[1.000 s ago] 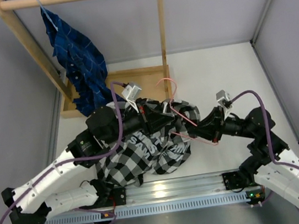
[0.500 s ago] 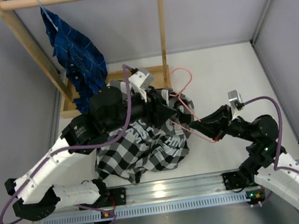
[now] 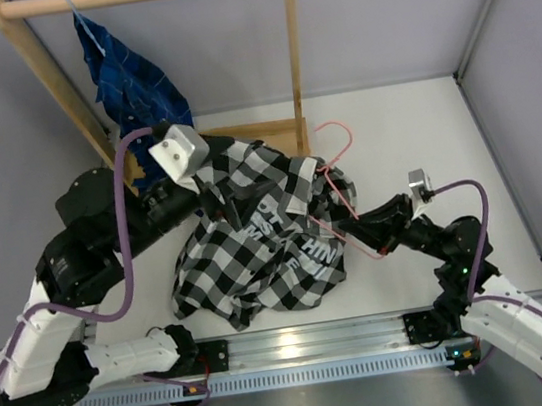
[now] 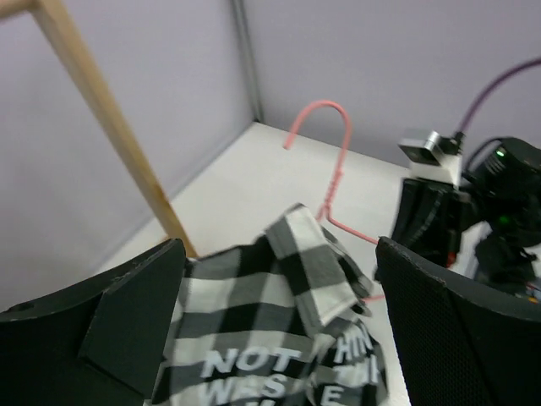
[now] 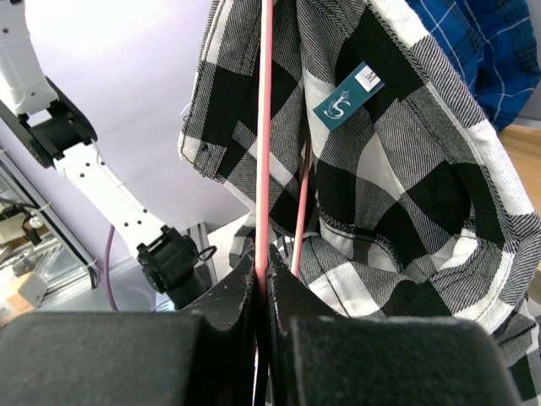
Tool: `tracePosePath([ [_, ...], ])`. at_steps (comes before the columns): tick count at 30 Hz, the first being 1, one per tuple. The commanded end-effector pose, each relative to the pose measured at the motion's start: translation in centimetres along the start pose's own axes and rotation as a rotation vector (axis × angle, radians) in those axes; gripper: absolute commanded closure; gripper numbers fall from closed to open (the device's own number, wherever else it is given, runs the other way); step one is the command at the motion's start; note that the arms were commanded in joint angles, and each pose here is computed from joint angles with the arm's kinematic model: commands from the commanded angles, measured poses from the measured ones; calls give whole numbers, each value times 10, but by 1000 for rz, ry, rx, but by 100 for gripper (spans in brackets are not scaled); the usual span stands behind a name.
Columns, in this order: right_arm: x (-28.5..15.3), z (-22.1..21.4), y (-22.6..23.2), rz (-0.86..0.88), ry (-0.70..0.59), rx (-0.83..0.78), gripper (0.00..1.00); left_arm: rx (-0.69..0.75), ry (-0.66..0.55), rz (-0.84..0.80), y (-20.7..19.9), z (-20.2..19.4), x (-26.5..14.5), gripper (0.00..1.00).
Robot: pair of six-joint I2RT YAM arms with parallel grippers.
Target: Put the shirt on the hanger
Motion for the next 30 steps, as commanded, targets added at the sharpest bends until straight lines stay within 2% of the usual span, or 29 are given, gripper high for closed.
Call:
tracePosePath([
  [1,1,35,21,92,-170,-118,100,187,57,189,29,1,21,2],
  [3,-1,33,21,90,-153,-128,100,241,143,151,29,-10,37,2],
  [6,-5,30,25,105,-128,-140,100,321,241,11,24,-25,43,2],
  [7,-6,29,26,114,-117,-150,100,326,242,-120,11,-30,46,2],
  [8,-9,29,29,120,-116,-159,100,350,269,-191,6,-36,42,2],
  [10,-12,23,27,104,-76,-166,100,325,245,-301,-6,-32,37,2],
  [13,-18,18,26,85,-41,-188,100,304,243,-391,-12,-29,28,3],
  [17,-25,18,34,109,-22,-217,100,270,266,-426,-1,-34,22,10],
  [21,-28,14,42,167,32,-220,100,251,302,-468,-1,-45,29,10],
  [27,-30,17,50,204,57,-224,100,198,302,-633,-17,-54,33,11],
  [30,-31,20,54,225,63,-235,100,172,315,-689,-22,-64,33,16],
])
Point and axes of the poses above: each gripper's point midway between its finger pads, its own x axis out along the fingers, its own y axis along the line the jaws close on, z = x × y, the point moved 6 cm from there along -x, back along the fingers, and after that the axes turned 2 degrees about -x, right-handed, at the moved point
